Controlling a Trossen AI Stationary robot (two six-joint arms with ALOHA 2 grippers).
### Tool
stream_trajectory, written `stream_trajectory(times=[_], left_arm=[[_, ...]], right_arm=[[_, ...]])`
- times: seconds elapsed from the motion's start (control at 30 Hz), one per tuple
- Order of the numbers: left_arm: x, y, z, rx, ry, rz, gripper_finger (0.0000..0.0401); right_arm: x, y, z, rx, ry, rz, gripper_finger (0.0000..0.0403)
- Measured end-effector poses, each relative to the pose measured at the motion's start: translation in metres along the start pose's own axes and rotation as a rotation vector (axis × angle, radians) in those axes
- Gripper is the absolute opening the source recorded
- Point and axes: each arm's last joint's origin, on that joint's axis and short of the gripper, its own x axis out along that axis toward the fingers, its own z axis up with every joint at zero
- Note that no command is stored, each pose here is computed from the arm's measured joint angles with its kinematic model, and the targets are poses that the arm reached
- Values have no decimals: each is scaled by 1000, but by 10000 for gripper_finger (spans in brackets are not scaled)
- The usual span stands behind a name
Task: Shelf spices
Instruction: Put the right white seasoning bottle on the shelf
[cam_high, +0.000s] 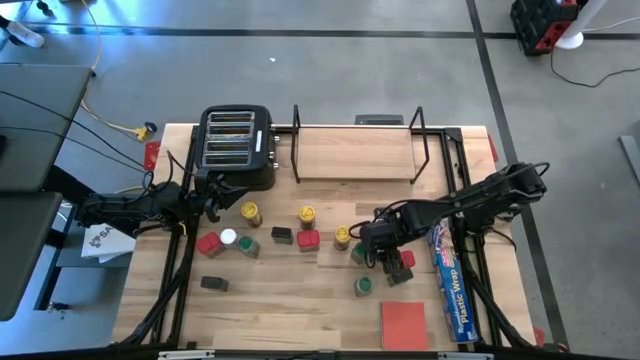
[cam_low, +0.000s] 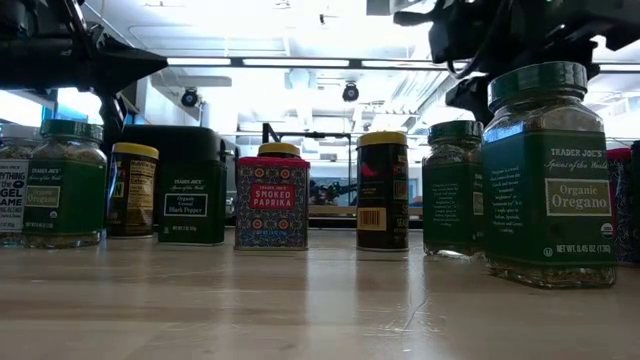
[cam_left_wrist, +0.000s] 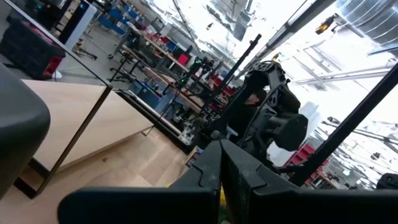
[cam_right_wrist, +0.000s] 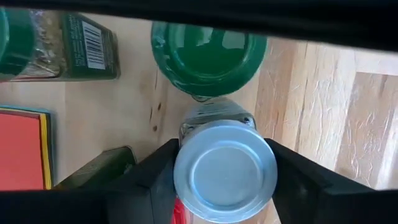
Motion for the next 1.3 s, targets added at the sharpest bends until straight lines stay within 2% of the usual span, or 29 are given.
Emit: stream_trajectory(times=[0.13,0.27,0.4,0.5,0.63,0.7,0.77,0.97,1.07,1.3], left_arm=[[0,0,0,2,-1,0,1],[0,0,0,16,-3,-1,1],[0,0,1,18,-12,0,1],[0,0,1,40,-13,3,1],[0,0,1,72,-14,5,1],[0,0,1,77,-14,5,1],[0,0,1,78,-14,5,1],[0,0,1,85,-13,5,1],[0,0,1,85,-13,6,1],[0,0,1,86,-13,6,1]], right_arm=[[-20,-15,2,18,77,-44,191],[-70,-53,11,-21,93,-186,191],[-119,-119,10,-16,83,-285,191],[-138,-183,-7,42,39,-265,191],[-133,-257,-46,119,65,-222,191],[-126,-284,-60,193,63,-213,191],[-121,-306,-70,259,-7,-192,191],[-101,-342,-86,238,-8,-194,191],[-95,-348,-93,216,6,-157,191],[-92,-355,-100,130,18,-155,191]])
